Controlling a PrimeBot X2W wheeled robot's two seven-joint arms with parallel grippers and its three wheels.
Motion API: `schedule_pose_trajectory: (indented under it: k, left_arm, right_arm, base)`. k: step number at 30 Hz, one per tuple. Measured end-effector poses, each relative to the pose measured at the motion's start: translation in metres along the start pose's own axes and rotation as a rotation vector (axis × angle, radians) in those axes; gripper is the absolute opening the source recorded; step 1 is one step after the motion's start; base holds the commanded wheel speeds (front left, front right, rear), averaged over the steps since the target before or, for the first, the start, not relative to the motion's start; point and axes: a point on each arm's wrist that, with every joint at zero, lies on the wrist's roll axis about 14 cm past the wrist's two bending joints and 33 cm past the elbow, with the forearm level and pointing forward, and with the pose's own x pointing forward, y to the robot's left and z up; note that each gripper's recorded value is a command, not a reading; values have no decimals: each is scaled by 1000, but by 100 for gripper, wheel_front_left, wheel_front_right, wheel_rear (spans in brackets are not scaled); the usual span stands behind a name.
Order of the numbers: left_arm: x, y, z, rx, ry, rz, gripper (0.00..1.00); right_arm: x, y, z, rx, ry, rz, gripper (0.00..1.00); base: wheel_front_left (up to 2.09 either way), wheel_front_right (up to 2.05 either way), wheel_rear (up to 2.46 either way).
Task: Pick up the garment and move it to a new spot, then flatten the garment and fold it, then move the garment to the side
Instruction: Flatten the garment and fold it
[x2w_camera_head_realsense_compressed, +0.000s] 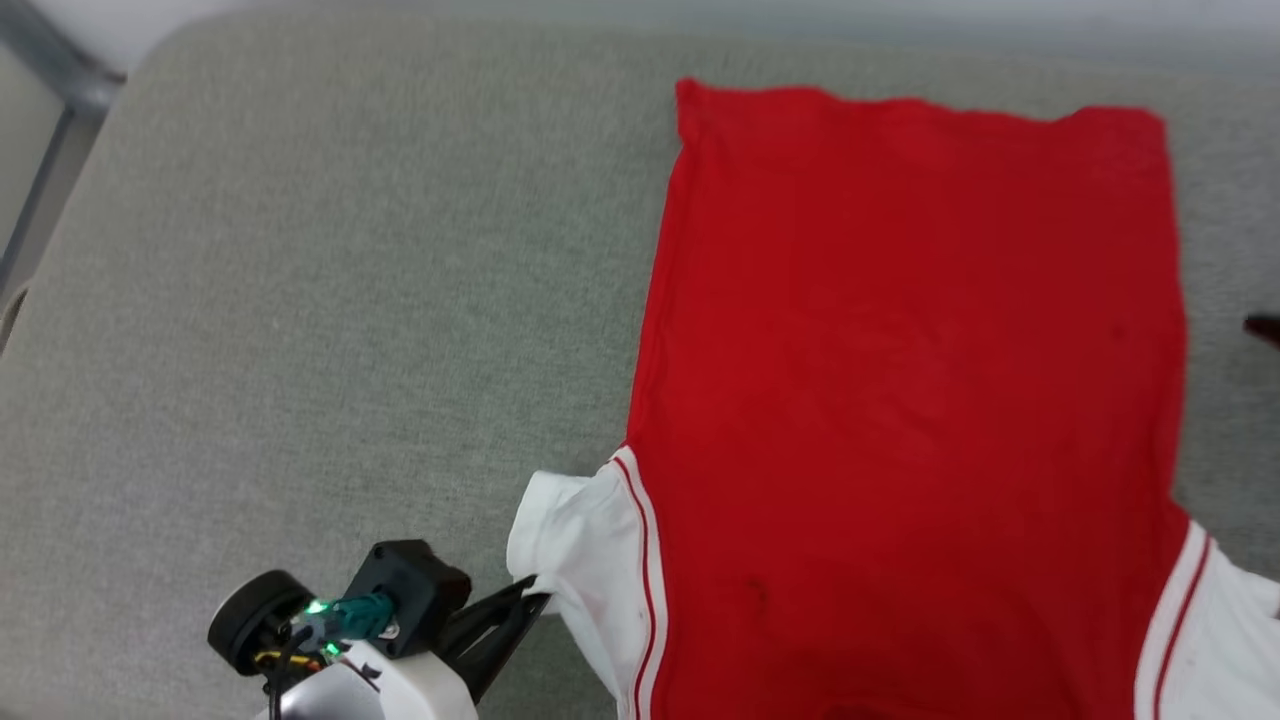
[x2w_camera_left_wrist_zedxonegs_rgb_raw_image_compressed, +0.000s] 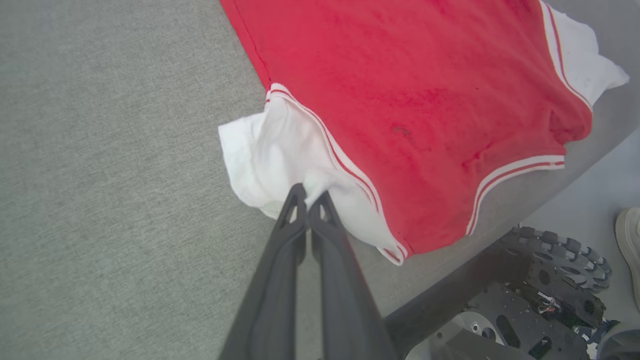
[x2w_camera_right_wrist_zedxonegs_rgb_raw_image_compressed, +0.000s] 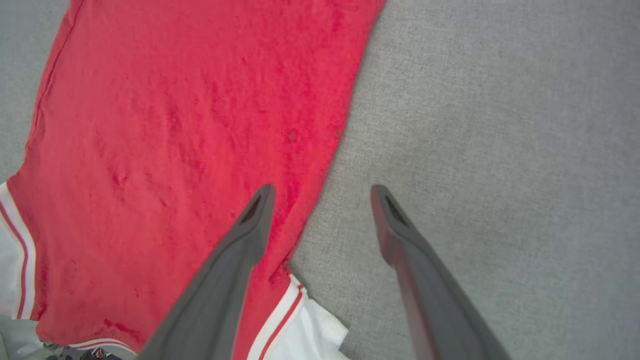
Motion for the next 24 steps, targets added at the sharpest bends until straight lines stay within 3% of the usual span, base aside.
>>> schedule_pose_trajectory:
  k: [4,15,24]
  left_arm:
    - [8,5,1,7,27,1,0]
    - [15,15,-5,-8,78,52,0]
    - [19,28,-16,-56,101,108,0]
  right_arm:
    - [33,-7,29,19,36,-30,100]
    - [120,-11,64,56,136,-81,100]
    - [170,-6,55,77,226,-91,100]
  base:
    - [0,0,0]
    - [0,0,0]
    - [0,0,0]
